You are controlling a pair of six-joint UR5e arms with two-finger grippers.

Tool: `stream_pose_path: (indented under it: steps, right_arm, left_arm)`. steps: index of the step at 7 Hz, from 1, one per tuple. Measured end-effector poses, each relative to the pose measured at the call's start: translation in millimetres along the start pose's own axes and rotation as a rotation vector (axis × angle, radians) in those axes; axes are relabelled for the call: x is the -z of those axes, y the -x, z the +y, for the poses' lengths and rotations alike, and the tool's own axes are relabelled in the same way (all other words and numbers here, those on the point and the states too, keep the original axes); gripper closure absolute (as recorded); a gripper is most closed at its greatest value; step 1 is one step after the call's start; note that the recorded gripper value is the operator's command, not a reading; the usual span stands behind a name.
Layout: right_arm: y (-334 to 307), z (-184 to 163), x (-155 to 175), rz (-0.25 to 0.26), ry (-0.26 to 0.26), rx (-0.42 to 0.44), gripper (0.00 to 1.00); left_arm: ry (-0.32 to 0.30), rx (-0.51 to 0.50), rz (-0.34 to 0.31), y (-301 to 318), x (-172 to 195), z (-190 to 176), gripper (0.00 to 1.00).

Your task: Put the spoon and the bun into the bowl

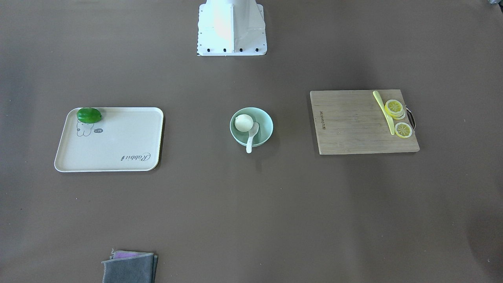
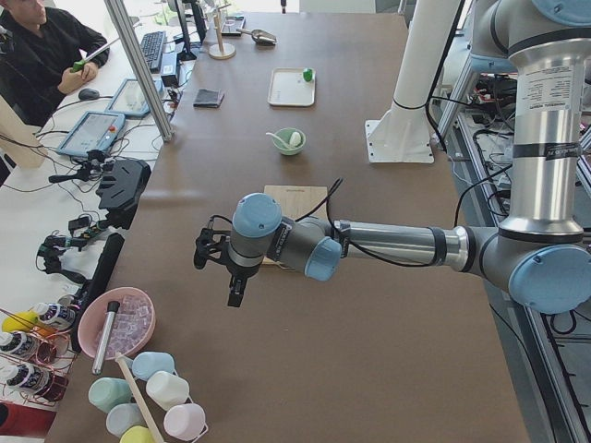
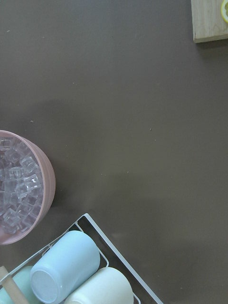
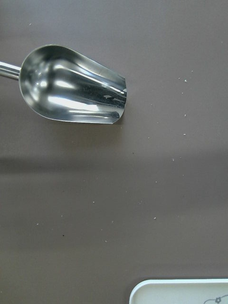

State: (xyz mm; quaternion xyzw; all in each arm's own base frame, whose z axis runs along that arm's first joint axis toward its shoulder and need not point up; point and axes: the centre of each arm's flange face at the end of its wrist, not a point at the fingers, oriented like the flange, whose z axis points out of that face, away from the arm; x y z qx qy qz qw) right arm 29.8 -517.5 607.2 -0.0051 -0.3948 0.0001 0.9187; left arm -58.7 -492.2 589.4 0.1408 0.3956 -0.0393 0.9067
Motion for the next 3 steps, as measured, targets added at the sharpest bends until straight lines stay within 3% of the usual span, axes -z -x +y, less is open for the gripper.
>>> stream_pose_path:
  steps: [3]
  right_arm:
    - [-1.1,0.0,-1.4,0.001,0.002,-0.002,0.0]
  left_arm:
    - [0.005,0.005,-0.004,-0.3,-0.7,-1.9,0.02]
